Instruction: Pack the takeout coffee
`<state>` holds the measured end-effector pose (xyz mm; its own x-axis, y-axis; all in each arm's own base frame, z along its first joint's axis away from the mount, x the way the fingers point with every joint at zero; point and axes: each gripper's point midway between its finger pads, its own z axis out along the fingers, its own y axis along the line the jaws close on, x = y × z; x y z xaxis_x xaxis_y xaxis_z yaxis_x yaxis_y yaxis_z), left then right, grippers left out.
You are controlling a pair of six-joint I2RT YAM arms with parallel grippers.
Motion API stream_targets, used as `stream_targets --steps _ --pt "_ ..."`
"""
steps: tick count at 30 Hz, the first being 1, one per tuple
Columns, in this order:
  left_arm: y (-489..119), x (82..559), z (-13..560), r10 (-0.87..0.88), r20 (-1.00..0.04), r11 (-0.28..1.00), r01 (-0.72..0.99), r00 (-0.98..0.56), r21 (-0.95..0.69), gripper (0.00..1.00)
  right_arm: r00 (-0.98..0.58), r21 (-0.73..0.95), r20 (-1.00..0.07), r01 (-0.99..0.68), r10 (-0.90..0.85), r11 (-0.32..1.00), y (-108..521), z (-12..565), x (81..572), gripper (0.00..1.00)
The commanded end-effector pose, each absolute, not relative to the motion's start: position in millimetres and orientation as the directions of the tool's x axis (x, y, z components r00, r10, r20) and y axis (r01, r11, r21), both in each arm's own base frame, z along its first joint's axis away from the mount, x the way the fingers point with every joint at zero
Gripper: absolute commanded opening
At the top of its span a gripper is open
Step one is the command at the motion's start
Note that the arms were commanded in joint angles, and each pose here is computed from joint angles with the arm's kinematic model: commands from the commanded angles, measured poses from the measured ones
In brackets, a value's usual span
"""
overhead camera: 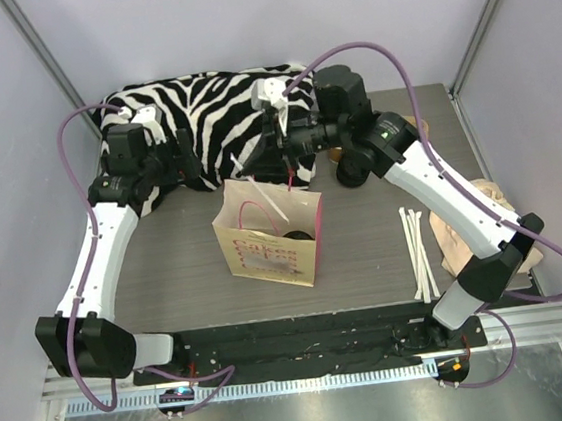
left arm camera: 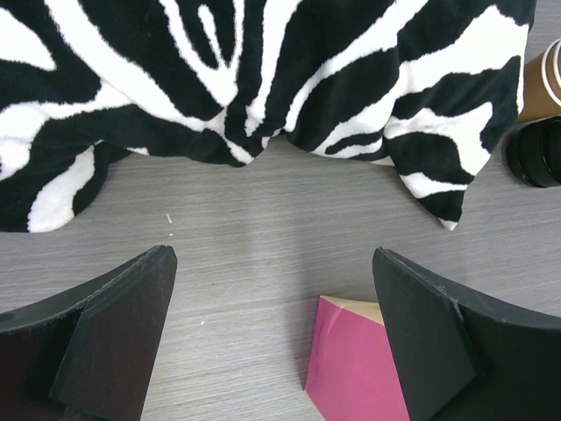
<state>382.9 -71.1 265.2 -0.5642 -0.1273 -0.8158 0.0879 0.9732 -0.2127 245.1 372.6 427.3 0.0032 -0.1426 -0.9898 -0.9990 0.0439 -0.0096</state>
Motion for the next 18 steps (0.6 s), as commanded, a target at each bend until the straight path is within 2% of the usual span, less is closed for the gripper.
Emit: stream_targets --steps 1,7,18 --pt "-66 376 274 -0.121 -0.836 0.975 0.093 -0.535 -0.201 1.00 0.078 -0.085 -0.980 -0.996 -0.181 0.033 360 415 233 0.01" --pt "-64 371 268 -0.118 -0.827 0.975 0.093 -0.549 -0.200 1.00 0.028 -0.038 -0.964 -0.999 -0.263 0.032 361 365 238 0.01" --pt "-60 364 259 -0.097 -0.802 0.978 0.091 -0.589 -0.186 1.00 -0.064 0.063 -0.935 -0.998 -0.348 0.014 367 319 240 0.01"
